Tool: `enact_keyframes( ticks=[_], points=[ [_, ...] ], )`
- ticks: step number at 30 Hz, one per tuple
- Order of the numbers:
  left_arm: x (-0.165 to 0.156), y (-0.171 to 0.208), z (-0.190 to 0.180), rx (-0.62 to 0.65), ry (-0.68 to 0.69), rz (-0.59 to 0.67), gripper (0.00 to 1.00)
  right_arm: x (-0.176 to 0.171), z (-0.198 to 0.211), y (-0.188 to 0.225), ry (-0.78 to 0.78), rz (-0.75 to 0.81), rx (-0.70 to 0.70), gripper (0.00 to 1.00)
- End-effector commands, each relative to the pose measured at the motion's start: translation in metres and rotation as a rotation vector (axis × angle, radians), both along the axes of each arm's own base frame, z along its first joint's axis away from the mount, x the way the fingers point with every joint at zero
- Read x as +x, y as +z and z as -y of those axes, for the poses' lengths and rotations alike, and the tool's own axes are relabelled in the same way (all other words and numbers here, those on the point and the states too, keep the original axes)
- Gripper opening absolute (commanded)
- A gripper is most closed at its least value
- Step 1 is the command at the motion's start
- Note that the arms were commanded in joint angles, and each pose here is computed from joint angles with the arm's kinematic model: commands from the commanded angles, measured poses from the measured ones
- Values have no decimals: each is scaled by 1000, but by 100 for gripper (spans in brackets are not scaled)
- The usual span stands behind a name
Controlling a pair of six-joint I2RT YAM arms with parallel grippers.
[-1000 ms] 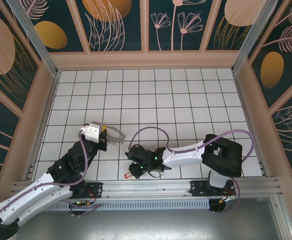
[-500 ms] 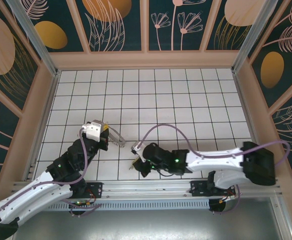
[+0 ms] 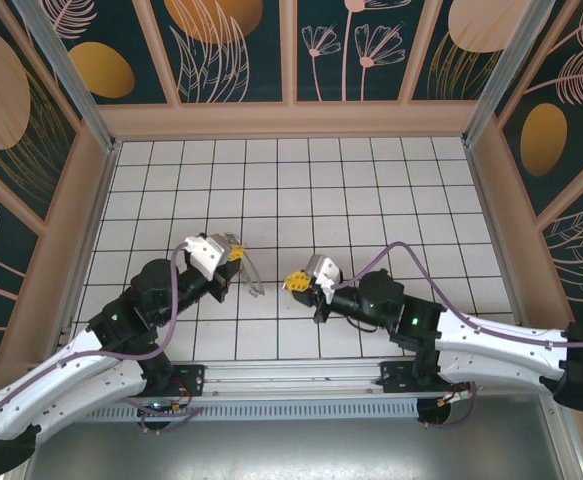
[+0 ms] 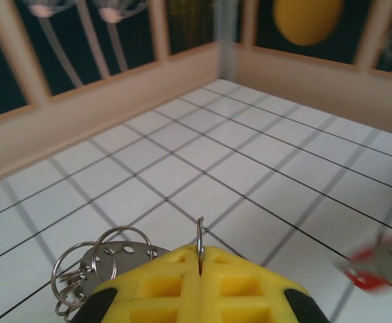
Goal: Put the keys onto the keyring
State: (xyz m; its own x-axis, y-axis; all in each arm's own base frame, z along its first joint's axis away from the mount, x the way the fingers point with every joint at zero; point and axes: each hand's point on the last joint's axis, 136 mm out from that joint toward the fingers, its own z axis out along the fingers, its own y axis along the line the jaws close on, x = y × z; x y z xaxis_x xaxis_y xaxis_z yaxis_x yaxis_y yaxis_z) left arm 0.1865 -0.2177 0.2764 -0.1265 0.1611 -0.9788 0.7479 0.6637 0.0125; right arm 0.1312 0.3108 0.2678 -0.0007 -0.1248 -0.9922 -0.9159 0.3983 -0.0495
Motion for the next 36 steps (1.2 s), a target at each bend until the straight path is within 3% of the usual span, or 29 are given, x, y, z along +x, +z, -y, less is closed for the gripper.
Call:
enact_keyframes(
  ticks=[1, 5, 9, 13, 22, 36],
  points=[
    [-36, 19, 29, -36, -278, 53, 0, 11, 14, 25, -38, 79, -8, 0],
    [-64, 30, 40, -83, -453, 90, 0, 3, 17, 34, 8, 135, 1, 0],
    [-76, 29, 45, -74, -535, 74, 0, -18, 18, 40, 115, 211, 41, 0],
    [-84, 24, 51, -74, -598, 37, 0, -23, 16, 36, 158, 255, -12, 0],
    [-81, 11, 59, -65, -614, 9, 0, -32, 13, 22, 228, 250, -67, 0],
    [-81, 9, 61, -59, -620, 0, 0, -41, 10, 22, 283, 243, -32, 0]
  ],
)
